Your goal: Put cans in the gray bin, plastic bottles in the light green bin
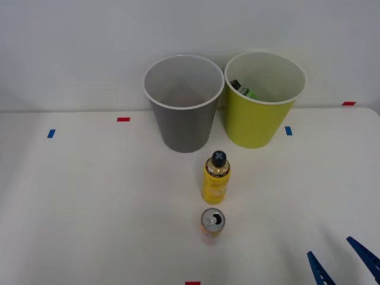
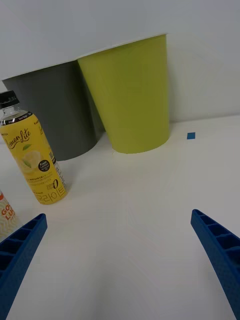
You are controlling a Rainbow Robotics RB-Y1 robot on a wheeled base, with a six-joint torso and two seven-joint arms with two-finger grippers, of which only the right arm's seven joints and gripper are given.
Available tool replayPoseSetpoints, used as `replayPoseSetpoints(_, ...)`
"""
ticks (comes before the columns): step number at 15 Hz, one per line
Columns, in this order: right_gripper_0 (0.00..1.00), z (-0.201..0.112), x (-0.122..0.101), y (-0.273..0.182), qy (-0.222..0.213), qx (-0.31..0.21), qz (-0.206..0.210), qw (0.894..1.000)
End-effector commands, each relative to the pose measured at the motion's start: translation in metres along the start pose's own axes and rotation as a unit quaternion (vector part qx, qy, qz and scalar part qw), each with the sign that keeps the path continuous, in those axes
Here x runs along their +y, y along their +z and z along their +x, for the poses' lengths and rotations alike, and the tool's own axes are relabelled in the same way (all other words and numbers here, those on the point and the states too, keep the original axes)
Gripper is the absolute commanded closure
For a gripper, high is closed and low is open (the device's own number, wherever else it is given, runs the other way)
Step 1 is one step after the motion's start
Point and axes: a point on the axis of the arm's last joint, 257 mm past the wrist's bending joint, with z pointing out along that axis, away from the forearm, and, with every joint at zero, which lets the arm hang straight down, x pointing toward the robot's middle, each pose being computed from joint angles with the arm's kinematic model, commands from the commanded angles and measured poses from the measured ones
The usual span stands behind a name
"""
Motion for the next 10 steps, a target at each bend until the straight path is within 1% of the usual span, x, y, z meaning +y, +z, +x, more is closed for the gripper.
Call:
replayPoseSetpoints(1, 0.0, 0.0, 0.0, 0.0, 0.0, 0.0, 0.0, 1.0)
replayPoseSetpoints(10, 0.0, 0.0, 0.0, 0.0, 0.0, 0.0, 0.0, 1.0)
